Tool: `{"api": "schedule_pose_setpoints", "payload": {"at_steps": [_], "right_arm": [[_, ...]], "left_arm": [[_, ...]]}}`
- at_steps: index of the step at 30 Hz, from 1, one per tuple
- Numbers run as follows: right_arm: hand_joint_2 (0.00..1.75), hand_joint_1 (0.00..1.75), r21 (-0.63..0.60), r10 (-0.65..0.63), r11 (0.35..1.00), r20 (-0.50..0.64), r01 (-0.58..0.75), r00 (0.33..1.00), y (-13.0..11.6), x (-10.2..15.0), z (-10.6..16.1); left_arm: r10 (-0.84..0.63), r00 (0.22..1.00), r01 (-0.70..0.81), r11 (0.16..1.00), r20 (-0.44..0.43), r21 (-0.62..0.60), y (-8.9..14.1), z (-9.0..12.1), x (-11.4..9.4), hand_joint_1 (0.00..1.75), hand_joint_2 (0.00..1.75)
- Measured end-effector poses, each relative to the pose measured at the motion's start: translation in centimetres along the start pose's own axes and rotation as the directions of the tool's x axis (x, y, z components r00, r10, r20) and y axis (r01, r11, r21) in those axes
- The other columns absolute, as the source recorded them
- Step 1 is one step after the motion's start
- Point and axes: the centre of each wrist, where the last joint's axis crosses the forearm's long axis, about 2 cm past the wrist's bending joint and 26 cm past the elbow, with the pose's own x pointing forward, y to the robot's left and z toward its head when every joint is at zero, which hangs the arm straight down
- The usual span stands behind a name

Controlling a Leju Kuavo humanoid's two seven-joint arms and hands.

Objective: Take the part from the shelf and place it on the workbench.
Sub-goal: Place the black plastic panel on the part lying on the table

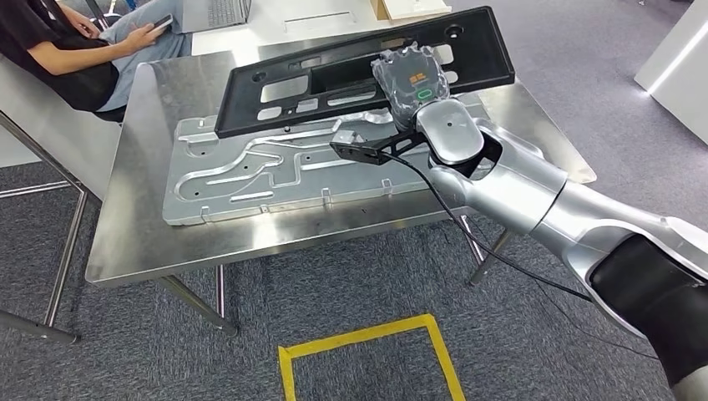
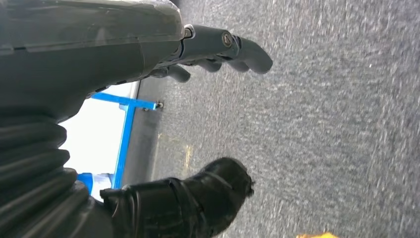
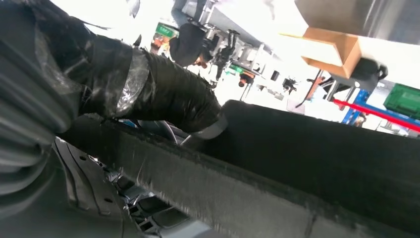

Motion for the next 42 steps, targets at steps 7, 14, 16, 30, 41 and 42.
{"api": "schedule_pose_setpoints", "payload": {"at_steps": [7,14,16,30,41,42], "right_arm": [[1.75,1.75,-0.002,-0.002,1.000,0.002,0.002,1.000,0.1,0.0,0.1],[1.75,1.75,0.001,-0.013,1.000,0.006,0.013,1.000,0.8,0.2,0.4],[1.75,1.75,-0.001,-0.018,1.000,0.007,0.018,1.000,1.1,0.3,0.5],[1.75,1.75,-0.005,-0.056,0.998,0.062,0.057,0.996,3.2,1.9,1.2],[1.75,1.75,0.025,-0.082,0.996,0.101,0.080,0.991,4.3,3.2,1.4],[1.75,1.75,0.027,-0.084,0.996,0.102,0.082,0.991,4.3,3.3,1.4]], "left_arm": [[-0.001,1.000,0.001,1.000,0.002,0.000,0.0,0.0,0.0,0.00,1.75],[-0.003,1.000,0.003,1.000,0.005,-0.004,-0.2,0.1,0.0,0.00,1.75],[-0.003,1.000,0.003,1.000,0.005,-0.004,-0.2,0.1,0.1,0.00,1.75],[-0.010,1.000,0.010,1.000,0.009,0.004,-0.5,0.1,0.2,0.00,1.75],[-0.012,1.000,0.012,1.000,0.009,0.006,-0.6,0.2,0.3,0.00,1.75],[-0.012,1.000,0.012,1.000,0.008,0.006,-0.7,0.2,0.3,0.00,1.75]]}}
